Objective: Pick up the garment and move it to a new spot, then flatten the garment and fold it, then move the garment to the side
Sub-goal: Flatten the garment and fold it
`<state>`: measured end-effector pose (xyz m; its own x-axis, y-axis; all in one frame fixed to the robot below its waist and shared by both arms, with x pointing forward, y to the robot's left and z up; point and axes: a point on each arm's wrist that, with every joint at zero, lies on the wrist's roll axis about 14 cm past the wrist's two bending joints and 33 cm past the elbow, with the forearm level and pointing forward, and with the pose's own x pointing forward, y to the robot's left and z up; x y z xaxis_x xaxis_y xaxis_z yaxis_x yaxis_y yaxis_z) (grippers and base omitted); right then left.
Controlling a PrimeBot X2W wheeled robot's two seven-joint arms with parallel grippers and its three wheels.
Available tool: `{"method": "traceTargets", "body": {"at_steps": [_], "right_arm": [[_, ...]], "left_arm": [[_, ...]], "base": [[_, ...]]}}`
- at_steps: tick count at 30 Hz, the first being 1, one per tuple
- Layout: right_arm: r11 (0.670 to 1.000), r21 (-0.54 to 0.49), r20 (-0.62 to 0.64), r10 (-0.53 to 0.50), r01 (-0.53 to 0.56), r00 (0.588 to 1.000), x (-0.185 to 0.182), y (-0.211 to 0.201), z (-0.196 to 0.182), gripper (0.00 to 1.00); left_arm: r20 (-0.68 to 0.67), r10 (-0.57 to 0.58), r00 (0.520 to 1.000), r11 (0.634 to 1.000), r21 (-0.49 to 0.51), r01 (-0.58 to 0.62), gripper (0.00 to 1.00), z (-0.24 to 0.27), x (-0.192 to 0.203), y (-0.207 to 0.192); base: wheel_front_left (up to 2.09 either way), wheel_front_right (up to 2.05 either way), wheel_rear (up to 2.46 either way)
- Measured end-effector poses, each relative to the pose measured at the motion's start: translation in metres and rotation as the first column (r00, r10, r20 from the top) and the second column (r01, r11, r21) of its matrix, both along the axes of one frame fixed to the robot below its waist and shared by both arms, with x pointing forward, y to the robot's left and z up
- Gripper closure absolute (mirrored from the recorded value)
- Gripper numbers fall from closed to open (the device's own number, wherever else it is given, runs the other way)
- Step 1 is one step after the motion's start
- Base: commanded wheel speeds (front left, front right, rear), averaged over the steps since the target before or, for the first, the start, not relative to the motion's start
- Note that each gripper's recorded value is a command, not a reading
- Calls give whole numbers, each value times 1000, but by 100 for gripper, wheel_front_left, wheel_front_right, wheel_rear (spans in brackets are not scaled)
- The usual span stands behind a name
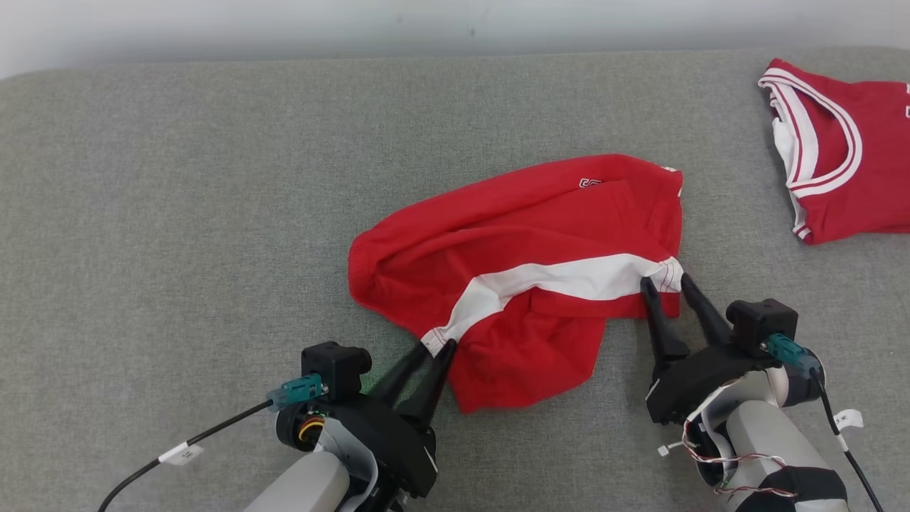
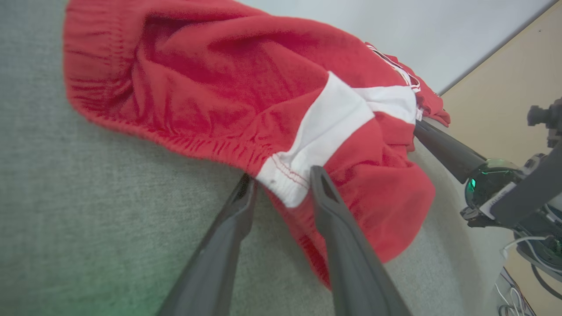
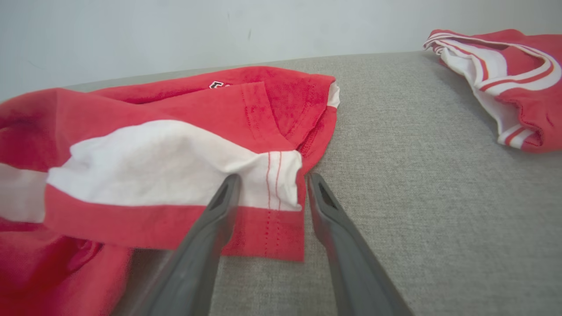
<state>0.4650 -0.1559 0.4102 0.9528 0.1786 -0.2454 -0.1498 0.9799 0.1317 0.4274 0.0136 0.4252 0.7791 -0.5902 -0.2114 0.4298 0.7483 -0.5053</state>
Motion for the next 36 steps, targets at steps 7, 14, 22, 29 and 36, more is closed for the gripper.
{"method": "traceTargets", "body": {"at_steps": [7, 14, 22, 29, 36], "right_arm": [[999, 21, 8, 24, -24, 1000, 6, 11, 1, 100], [999, 10, 103, 34, -35, 994, 4, 4, 31, 100], [996, 56, 291, 45, -64, 956, 18, 4, 105, 100], [990, 86, 439, 62, -111, 896, 76, 12, 194, 100], [988, 102, 532, 43, -115, 846, 146, 8, 269, 100]], "left_arm": [[6, 24, 1000, 999, -36, -24, 100, 2, 2, 3], [93, 70, 993, 996, -57, -64, 100, 29, 7, 20], [339, 81, 937, 997, -47, -68, 100, 115, 43, 43], [542, 27, 840, 999, 25, -48, 100, 220, 109, 52], [671, 6, 742, 998, 43, -47, 100, 305, 172, 46]], "base": [[0, 0, 0], [0, 0, 0], [0, 0, 0], [0, 0, 0], [0, 0, 0]]}}
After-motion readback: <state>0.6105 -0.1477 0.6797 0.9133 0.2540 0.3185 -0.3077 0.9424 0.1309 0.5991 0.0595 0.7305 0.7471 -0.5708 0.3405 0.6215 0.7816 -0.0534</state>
